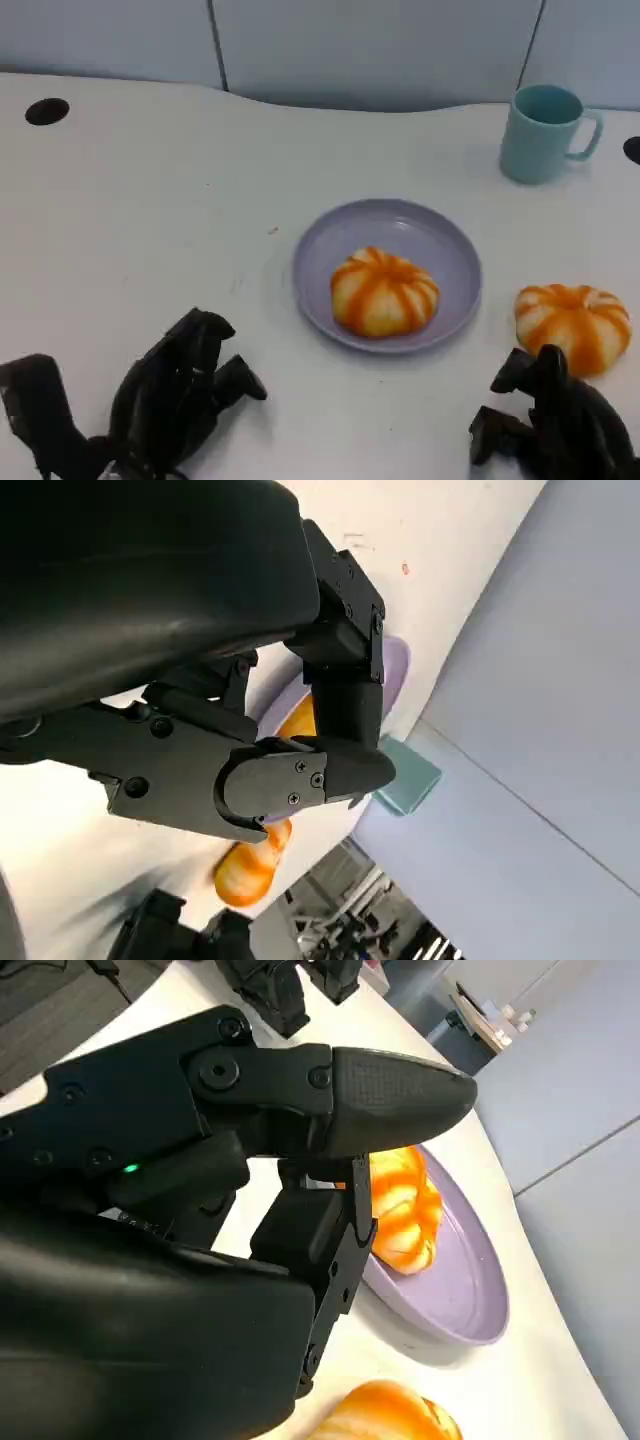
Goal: Grasp the bread from the table and place it into the plate.
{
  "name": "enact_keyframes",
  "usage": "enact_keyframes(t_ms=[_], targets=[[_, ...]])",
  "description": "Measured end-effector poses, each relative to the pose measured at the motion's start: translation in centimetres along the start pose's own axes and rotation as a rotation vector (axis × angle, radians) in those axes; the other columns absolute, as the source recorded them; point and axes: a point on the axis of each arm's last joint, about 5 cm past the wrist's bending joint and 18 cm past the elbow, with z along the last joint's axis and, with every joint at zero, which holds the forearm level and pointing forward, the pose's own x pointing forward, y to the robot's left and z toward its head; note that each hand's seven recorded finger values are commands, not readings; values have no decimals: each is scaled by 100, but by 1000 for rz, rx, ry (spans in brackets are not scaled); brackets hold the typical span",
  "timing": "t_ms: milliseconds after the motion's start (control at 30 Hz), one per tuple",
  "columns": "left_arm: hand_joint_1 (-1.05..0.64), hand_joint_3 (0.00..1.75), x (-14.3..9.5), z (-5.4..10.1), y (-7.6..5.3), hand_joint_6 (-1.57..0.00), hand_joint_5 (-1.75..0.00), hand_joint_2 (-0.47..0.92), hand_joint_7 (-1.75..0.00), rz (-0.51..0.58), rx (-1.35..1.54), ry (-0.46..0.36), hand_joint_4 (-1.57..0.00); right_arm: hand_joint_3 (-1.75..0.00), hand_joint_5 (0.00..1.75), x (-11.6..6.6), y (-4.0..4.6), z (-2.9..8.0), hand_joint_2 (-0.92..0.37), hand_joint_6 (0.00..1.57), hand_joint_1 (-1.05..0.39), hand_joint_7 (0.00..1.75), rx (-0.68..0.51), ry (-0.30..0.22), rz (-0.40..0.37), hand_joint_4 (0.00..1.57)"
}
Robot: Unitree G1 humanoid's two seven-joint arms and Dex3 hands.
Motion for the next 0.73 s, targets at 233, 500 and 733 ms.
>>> enact_keyframes(t_ms=[233, 500, 733], targets=[[-48, 39, 59, -20, -23, -54, -175, 92, -175, 3, 10, -14, -78, -56, 129, 17, -45, 16, -92, 105, -45, 121, -1, -10, 7, 120], [-49, 38, 73, -45, -11, -54, -175, 92, -175, 8, 15, -20, -78, -58, 128, 27, -64, 16, -92, 107, -47, 121, -4, -20, 11, 124], [-49, 36, 79, -48, -11, -51, -175, 92, -175, 5, 32, -26, -76, -59, 127, 41, -79, 12, -92, 111, -48, 118, -30, -31, 16, 127]])
